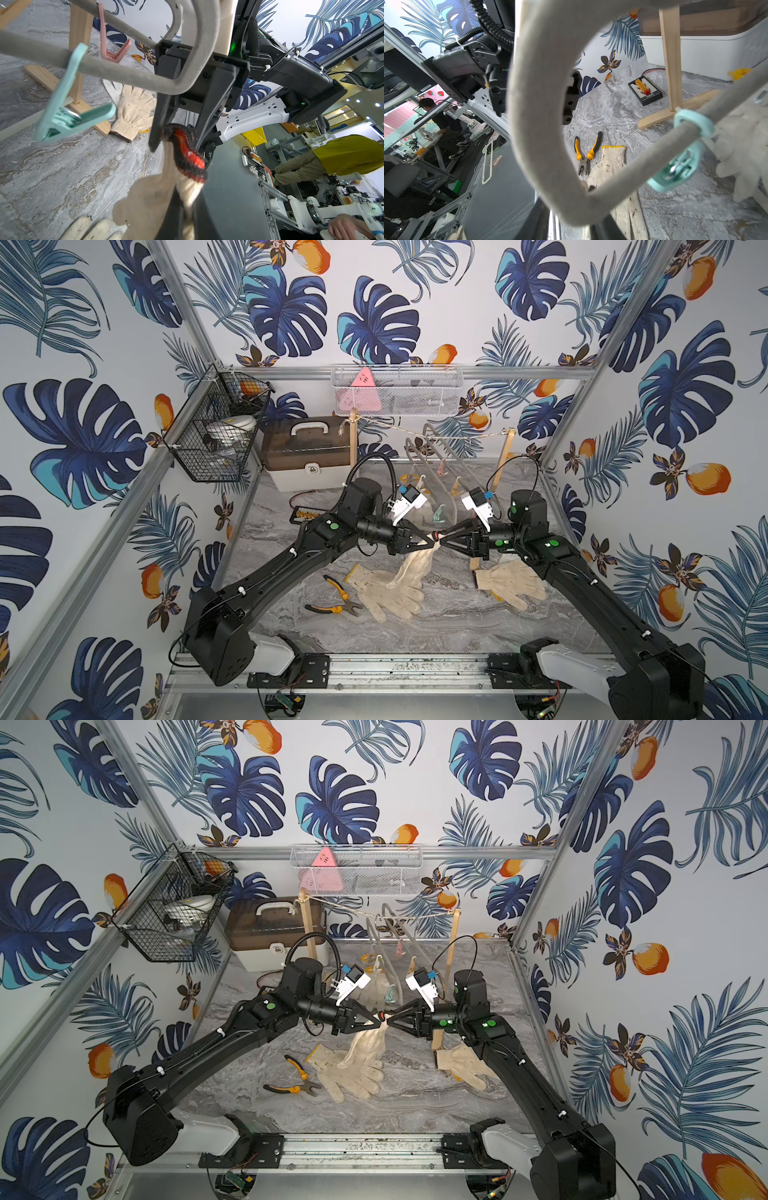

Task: Clip the gloves onto a hanger to dry
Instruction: Pick up the glove from the center of the board.

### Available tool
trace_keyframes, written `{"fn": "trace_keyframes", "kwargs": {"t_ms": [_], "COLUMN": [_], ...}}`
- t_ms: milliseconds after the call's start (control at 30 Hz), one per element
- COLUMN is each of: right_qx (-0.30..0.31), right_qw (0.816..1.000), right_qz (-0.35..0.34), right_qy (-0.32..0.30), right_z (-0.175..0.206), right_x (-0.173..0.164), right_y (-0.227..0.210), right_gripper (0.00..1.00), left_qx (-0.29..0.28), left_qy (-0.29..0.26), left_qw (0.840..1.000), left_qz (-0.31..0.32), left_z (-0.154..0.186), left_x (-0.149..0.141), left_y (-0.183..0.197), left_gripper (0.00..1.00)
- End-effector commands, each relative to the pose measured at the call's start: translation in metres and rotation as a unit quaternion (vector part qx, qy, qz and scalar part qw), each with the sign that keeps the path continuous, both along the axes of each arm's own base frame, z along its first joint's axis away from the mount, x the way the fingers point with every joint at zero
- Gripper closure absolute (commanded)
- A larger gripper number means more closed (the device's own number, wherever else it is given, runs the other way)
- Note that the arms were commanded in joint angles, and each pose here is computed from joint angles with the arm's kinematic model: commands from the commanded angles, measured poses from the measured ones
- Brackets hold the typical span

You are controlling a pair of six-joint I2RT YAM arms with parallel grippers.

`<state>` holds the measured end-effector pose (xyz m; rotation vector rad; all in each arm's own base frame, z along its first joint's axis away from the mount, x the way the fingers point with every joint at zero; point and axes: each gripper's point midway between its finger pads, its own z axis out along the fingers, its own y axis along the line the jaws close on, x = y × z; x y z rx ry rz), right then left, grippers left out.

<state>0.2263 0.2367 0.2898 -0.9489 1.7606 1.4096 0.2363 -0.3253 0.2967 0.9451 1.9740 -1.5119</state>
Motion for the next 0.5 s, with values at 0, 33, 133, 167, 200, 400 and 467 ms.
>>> {"fn": "trace_keyframes", "kwargs": {"t_ms": [0, 33, 133, 167, 200, 400, 467], "right_qx": [0.015, 0.017, 0.019, 0.017, 0.014, -0.013, -0.039], "right_qw": [1.000, 1.000, 1.000, 1.000, 1.000, 1.000, 0.999], "right_qz": [0.011, 0.011, 0.015, 0.018, 0.020, 0.005, -0.013], "right_qy": [-0.013, -0.013, -0.011, -0.008, -0.006, -0.008, -0.013], "right_z": [0.011, 0.012, 0.014, 0.013, 0.012, 0.006, -0.001], "right_x": [0.000, 0.000, -0.002, -0.002, -0.003, -0.005, -0.003], "right_y": [0.003, 0.003, 0.004, 0.004, 0.004, 0.000, -0.005], "right_gripper": [0.76, 0.79, 0.91, 0.97, 1.00, 1.00, 1.00], "left_qx": [-0.016, -0.015, -0.015, -0.015, -0.016, -0.007, 0.003], "left_qy": [-0.007, -0.007, -0.002, -0.003, -0.005, -0.012, -0.028], "left_qw": [1.000, 1.000, 1.000, 1.000, 1.000, 1.000, 0.999], "left_qz": [-0.007, -0.008, -0.007, -0.005, -0.002, 0.024, 0.032], "left_z": [0.005, 0.005, 0.003, 0.003, 0.004, 0.001, 0.001], "left_x": [0.001, 0.001, 0.003, 0.003, 0.005, 0.013, 0.015], "left_y": [-0.002, -0.002, -0.003, -0.002, -0.001, 0.009, 0.014], "left_gripper": [0.95, 0.94, 0.92, 0.90, 0.88, 0.46, 0.36]}}
